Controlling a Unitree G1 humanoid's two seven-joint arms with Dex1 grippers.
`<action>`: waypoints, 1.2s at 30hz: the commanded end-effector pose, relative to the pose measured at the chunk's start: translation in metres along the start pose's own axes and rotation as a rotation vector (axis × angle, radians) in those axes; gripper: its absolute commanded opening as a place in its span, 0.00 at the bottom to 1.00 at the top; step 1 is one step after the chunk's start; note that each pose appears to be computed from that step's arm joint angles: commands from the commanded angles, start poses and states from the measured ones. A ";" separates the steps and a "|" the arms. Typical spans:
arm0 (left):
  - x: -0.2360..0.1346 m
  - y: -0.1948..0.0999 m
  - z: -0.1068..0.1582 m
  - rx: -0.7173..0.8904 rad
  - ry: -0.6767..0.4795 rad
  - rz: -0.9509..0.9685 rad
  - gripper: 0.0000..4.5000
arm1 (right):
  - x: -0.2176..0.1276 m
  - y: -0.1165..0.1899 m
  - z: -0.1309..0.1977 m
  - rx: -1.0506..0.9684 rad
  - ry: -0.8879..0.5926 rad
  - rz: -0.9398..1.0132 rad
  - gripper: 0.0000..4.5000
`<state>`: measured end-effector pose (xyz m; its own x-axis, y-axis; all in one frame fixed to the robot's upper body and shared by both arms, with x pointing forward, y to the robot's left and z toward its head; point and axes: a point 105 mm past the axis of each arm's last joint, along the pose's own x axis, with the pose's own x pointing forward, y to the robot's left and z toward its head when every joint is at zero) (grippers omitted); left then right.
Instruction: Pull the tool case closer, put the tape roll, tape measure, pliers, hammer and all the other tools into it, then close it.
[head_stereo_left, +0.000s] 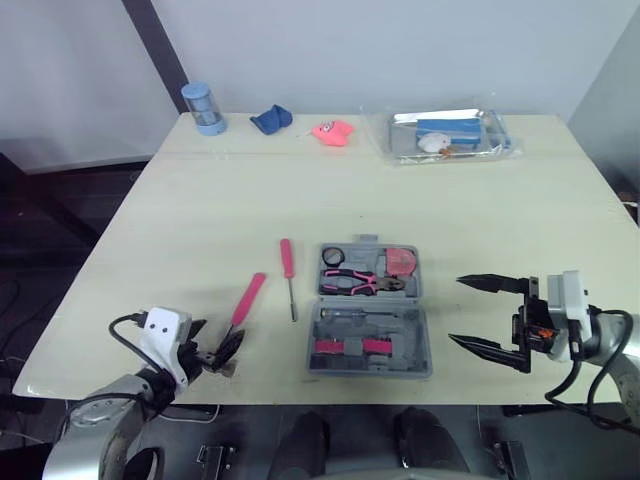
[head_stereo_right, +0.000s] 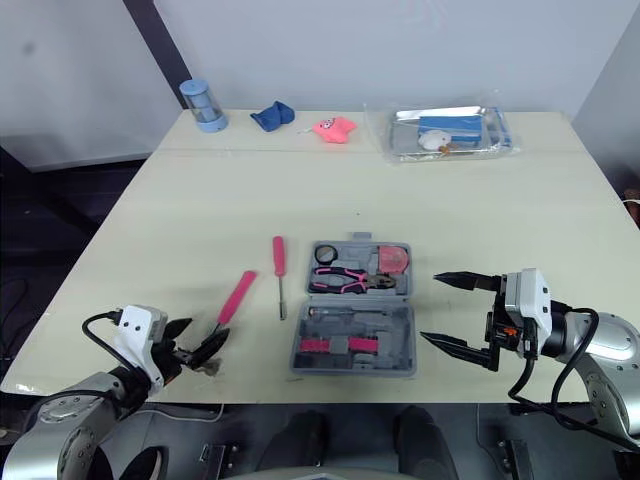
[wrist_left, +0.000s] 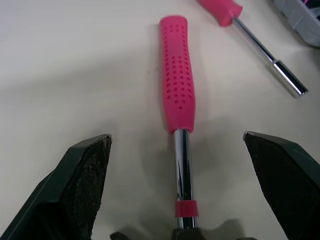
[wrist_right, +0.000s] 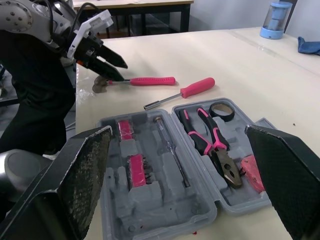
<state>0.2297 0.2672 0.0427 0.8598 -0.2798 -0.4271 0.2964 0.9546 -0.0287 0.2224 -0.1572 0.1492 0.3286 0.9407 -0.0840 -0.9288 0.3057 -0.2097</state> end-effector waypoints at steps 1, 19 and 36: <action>0.004 -0.003 0.006 -0.009 -0.002 0.006 1.00 | 0.004 0.002 0.010 -0.052 -0.027 0.010 1.00; 0.011 -0.021 0.007 -0.139 -0.016 0.211 0.01 | 0.001 0.000 0.009 -0.076 -0.015 0.000 1.00; 0.021 -0.047 0.007 -0.327 -0.044 0.316 0.01 | 0.005 0.000 0.012 -0.076 -0.013 0.037 1.00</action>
<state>0.2355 0.2169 0.0302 0.8866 0.0359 -0.4611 -0.1328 0.9748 -0.1793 0.2248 -0.1545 0.1533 0.3201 0.9437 -0.0839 -0.9224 0.2902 -0.2549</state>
